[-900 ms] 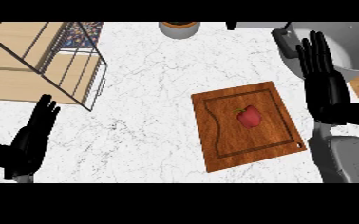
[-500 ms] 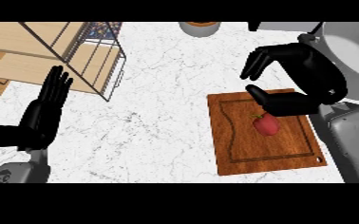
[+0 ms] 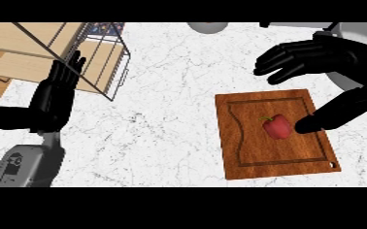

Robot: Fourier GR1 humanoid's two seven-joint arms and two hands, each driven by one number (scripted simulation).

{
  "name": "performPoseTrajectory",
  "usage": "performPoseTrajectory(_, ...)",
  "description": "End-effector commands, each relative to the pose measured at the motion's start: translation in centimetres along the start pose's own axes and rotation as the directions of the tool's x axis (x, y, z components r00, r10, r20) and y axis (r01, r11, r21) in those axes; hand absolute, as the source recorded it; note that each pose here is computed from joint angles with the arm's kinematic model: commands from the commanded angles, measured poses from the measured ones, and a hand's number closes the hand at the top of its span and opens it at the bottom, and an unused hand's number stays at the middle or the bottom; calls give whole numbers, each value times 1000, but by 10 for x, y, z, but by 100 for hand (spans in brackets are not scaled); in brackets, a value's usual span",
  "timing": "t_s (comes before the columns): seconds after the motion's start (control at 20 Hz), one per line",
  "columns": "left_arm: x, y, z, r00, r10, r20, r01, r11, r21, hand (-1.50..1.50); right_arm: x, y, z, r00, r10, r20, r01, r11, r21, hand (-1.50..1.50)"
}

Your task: Pick the bell pepper from the cutting board and place it in the pot

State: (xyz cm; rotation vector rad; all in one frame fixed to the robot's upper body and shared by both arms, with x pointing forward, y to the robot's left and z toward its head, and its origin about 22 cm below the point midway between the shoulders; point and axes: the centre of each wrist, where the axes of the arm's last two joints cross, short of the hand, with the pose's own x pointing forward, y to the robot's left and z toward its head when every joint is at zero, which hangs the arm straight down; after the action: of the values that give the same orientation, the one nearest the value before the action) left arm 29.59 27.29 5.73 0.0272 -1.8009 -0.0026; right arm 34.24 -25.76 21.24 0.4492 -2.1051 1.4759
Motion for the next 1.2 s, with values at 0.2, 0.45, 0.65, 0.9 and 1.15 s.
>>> performPoseTrajectory(0.2,12,-20,-17,1000,-4,6,4,1000,2,0,20,-32,12,981,182,61,-191,915,356,-150)
performPoseTrajectory(0.45,17,-5,-21,1000,-22,-18,23,999,26,0,6,-6,19,950,288,124,-310,806,503,-150)
performPoseTrajectory(0.65,28,-19,-31,1000,-16,-3,16,999,46,0,-21,18,33,929,342,142,-360,739,569,-150)
performPoseTrajectory(0.9,26,-18,-25,999,-15,-40,17,999,46,0,-42,29,31,910,397,116,-381,694,612,-150)
performPoseTrajectory(1.15,13,-6,-19,999,-29,-34,31,996,85,0,-65,46,29,912,404,72,-342,652,677,-150)
